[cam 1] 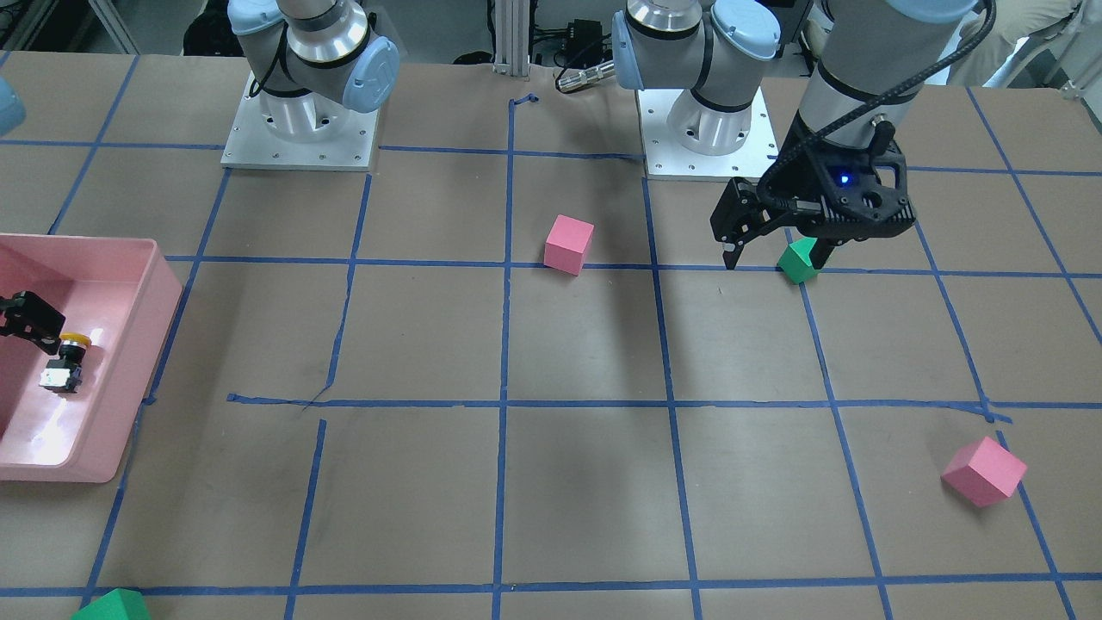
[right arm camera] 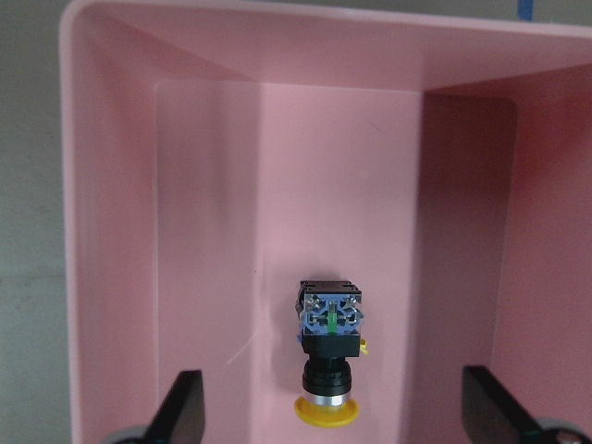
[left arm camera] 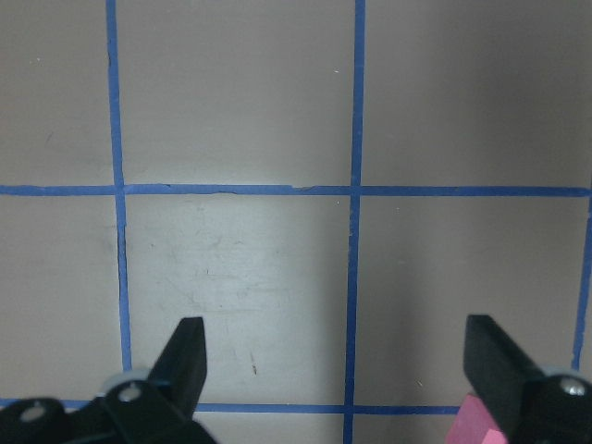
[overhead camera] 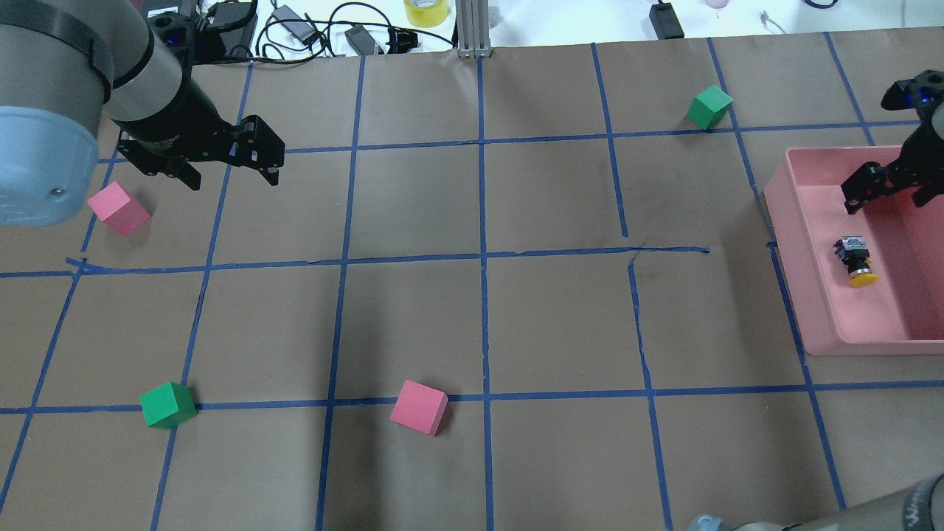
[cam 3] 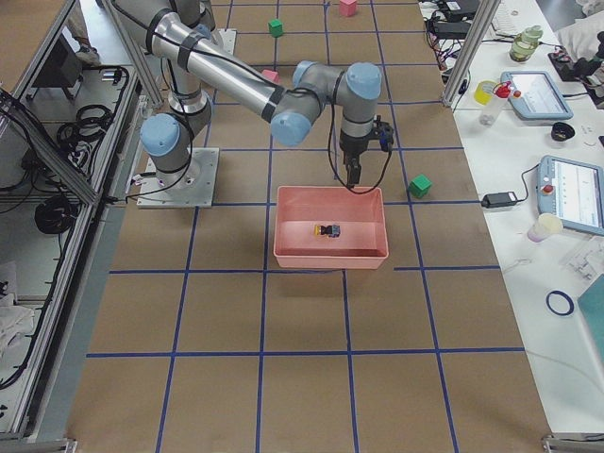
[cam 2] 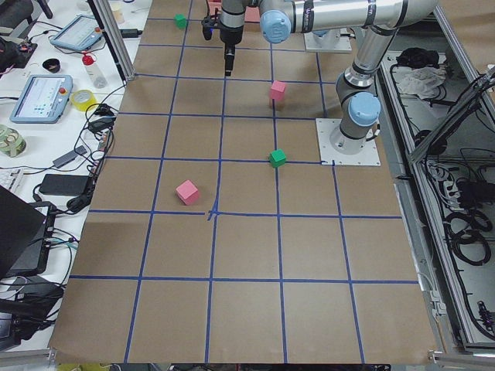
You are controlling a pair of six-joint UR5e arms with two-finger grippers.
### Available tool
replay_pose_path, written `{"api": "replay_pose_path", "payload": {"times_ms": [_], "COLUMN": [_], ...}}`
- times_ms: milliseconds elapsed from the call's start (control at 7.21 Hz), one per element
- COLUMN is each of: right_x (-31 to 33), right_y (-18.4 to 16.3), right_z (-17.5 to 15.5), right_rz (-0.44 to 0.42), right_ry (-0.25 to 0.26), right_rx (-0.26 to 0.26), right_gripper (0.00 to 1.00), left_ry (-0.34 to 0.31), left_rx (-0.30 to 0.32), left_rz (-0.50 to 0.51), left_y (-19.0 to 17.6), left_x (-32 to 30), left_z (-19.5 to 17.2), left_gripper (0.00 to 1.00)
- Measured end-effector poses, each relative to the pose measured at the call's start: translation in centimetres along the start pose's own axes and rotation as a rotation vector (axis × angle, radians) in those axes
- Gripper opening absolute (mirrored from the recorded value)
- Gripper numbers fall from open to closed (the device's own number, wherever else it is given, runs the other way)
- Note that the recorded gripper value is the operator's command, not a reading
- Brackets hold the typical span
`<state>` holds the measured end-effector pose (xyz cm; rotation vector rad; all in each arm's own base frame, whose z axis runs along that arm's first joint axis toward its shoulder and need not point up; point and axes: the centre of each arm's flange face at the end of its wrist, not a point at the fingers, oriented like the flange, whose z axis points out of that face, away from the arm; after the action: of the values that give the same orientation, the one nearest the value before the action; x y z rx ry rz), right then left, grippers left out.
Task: Align button upright
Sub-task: 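Move the right gripper over the pink bin above the button switch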
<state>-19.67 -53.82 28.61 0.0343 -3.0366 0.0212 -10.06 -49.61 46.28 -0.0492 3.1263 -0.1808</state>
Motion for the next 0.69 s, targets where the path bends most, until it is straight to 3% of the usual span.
{"api": "replay_pose_path", "payload": {"times_ms": [693], "right_x": [0.6], "right_y": [-0.1], "right_z": [3.8], "right_rz": [-0.019], "right_ry": [-0.021], "right_rx": [-0.031], "right_gripper": [0.96], "left_ry": [-0.006], "left_rx": [-0.009], "left_rz": [0.006], "left_y": [0.1], "left_x": [-0.1], "left_z": [0.2], "left_gripper": [1.00]}}
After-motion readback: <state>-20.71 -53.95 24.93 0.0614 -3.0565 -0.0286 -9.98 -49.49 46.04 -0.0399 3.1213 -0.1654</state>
